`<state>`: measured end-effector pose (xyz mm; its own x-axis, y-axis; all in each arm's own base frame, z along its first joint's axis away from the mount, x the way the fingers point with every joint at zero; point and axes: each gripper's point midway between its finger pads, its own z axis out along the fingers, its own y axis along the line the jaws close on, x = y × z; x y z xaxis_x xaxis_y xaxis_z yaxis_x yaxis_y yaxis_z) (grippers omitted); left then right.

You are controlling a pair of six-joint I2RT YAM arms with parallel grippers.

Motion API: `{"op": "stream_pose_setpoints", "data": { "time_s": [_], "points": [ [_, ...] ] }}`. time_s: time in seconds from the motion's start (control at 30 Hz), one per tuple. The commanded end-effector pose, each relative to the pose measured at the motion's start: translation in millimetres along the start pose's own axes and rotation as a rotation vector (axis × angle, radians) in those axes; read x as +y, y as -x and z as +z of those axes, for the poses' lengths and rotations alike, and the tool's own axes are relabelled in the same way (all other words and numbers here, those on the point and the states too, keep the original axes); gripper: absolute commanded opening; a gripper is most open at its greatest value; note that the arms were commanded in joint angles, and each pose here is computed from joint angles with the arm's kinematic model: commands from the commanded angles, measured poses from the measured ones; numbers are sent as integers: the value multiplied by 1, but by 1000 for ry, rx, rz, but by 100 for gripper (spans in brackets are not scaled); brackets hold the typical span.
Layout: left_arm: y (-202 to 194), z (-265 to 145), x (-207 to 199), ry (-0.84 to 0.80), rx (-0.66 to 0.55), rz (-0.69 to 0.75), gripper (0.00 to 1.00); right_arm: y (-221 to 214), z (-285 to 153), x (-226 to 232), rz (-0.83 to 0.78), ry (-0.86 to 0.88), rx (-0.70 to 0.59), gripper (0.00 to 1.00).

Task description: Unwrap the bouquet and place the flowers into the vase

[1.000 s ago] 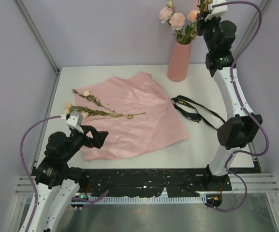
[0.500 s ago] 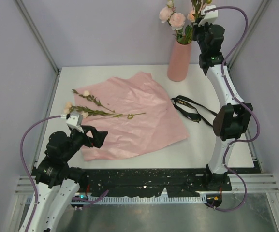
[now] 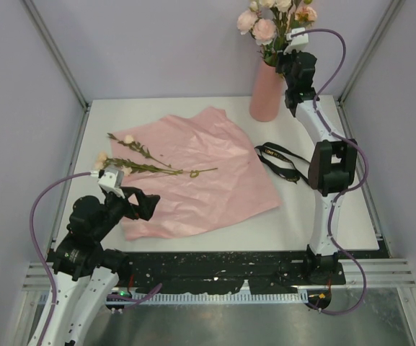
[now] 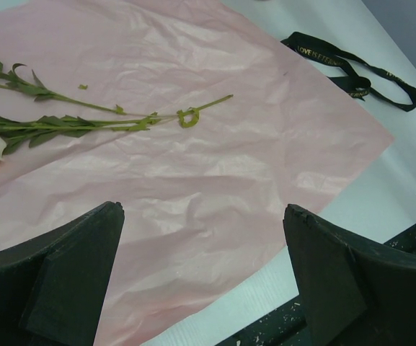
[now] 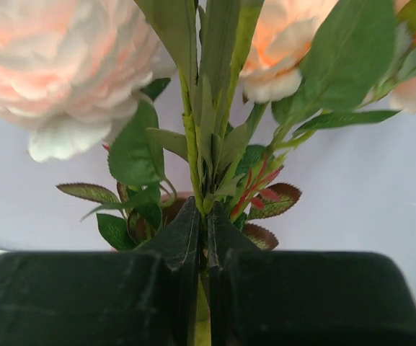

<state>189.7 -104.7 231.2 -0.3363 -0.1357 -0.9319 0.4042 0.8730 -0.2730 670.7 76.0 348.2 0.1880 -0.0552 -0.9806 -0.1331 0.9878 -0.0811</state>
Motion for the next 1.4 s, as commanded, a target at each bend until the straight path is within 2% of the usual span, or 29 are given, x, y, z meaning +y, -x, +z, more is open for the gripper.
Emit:
{"op": "stream_pose_setpoints", "data": {
  "time_s": [0.0,0.07,0.2,0.27,0.33,0.37,0.7,0.87,0.9,0.93,1.07,1.13,1.2,1.23,1.27,1.37],
  "points": [
    [7,-1,0,5,-15,13,97,33,5,0,-2,15,-122,6],
    [7,-1,0,5,-13,13,97,28,5,-3,0,3,-106,7],
    [6,0,1,11,-8,14,97,27,1,0,13,11,-110,18],
    [6,1,2,12,-5,13,97,38,-1,-1,24,4,-131,31],
    [6,1,1,10,-4,13,97,53,-4,-3,32,-1,-153,50],
    [6,1,1,9,-4,13,97,58,-5,-3,37,-3,-158,53],
    [7,-1,-1,-1,-14,16,97,123,-34,-7,41,-8,-213,59],
    [8,-2,-2,-7,-19,15,97,145,-60,-24,59,-105,-203,68],
    [8,-2,-2,-6,-19,15,97,163,-70,-26,59,-112,-227,73],
    [8,-2,-1,-1,-22,16,97,160,-75,-27,62,-120,-211,75],
    [9,-3,1,11,-28,17,97,202,-111,-28,83,-116,-245,78],
    [11,-5,5,41,-30,19,96,210,-124,-23,144,-95,-216,77],
    [13,-8,17,108,-44,18,96,210,-135,-13,207,-54,-169,72],
    [15,-11,24,152,-51,19,97,196,-138,6,251,30,-110,71],
    [16,-13,28,178,-56,19,97,197,-145,15,268,66,-93,70],
    [21,-22,43,275,-86,17,97,156,-166,47,327,145,64,69]
  ]
}}
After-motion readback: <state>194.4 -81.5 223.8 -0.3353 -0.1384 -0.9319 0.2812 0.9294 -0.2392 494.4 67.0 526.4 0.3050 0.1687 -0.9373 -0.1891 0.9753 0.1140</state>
